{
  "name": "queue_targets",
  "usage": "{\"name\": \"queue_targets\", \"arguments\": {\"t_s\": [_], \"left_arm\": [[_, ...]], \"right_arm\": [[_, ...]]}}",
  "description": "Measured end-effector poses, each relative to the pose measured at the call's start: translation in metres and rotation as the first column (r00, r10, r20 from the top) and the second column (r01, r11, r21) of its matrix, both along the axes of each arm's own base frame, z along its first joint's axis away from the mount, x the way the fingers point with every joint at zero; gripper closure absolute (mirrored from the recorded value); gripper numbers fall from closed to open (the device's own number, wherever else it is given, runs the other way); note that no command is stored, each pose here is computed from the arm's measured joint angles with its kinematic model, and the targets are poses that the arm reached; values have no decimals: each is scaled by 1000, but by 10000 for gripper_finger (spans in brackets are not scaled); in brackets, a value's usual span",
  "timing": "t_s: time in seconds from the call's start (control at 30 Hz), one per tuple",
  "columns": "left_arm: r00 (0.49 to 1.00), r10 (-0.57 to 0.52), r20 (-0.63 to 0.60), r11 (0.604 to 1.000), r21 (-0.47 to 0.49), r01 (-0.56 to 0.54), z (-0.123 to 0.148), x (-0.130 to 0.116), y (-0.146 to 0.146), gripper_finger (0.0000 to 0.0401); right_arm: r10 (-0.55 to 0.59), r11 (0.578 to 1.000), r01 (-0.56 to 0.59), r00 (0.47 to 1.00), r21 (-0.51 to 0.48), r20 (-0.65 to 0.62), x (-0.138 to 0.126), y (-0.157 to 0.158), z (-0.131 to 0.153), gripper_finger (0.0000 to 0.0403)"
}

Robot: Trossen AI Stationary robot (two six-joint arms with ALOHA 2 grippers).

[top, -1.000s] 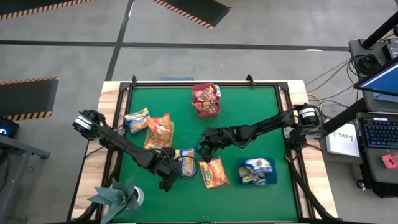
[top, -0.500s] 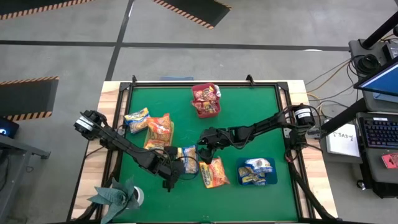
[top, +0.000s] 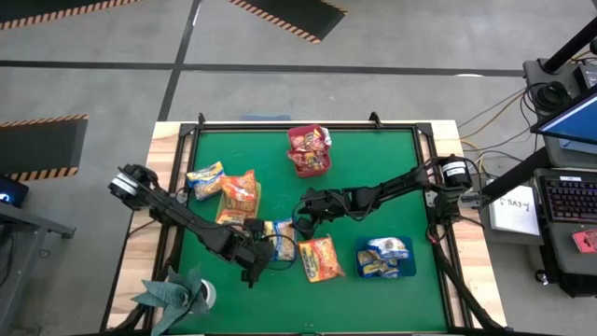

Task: Sort Maruchan noodles
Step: Put the blue noodle pack into the blue bin

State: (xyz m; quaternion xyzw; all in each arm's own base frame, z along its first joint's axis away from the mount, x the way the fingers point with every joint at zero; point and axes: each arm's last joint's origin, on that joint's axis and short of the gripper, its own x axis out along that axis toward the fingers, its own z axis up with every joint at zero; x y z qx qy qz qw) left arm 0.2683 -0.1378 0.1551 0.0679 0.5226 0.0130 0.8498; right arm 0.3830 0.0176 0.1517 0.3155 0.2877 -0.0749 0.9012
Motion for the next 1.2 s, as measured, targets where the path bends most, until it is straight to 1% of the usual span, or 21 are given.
{"name": "queue_targets", "arguments": {"t_s": [0.1,0.23,0.3,0.47,0.67,0.77,0.87,0.93,1.2], "left_arm": [[1000,7,-1,1000,18,-7,-2,0,0,401],[1000,14,-2,999,29,-14,-5,1,0,401],[1000,15,-7,999,31,-15,-7,1,0,401],[1000,21,-10,999,32,-20,-10,2,0,401],[1000,20,-2,999,27,-20,-11,4,-1,401],[1000,19,-2,1000,25,-19,-11,4,-1,401],[1000,19,-3,1000,24,-19,-11,4,-1,401],[1000,19,-3,1000,24,-19,-11,4,-1,401],[1000,17,-3,1000,21,-17,-11,4,-1,401]], "right_arm": [[9,1000,-9,1000,-2,-8,1,0,-4,50],[27,1000,-27,1000,-4,-13,4,1,-14,48],[54,999,-54,999,-3,9,7,2,-19,51],[149,986,-154,986,59,74,17,6,-31,60],[258,959,-268,961,97,103,40,11,-39,71],[275,953,-286,955,97,113,50,12,-40,81],[290,949,-301,950,92,118,54,13,-39,102],[293,948,-304,949,93,115,54,12,-38,125],[301,947,-311,947,85,113,54,12,-37,259]]}}
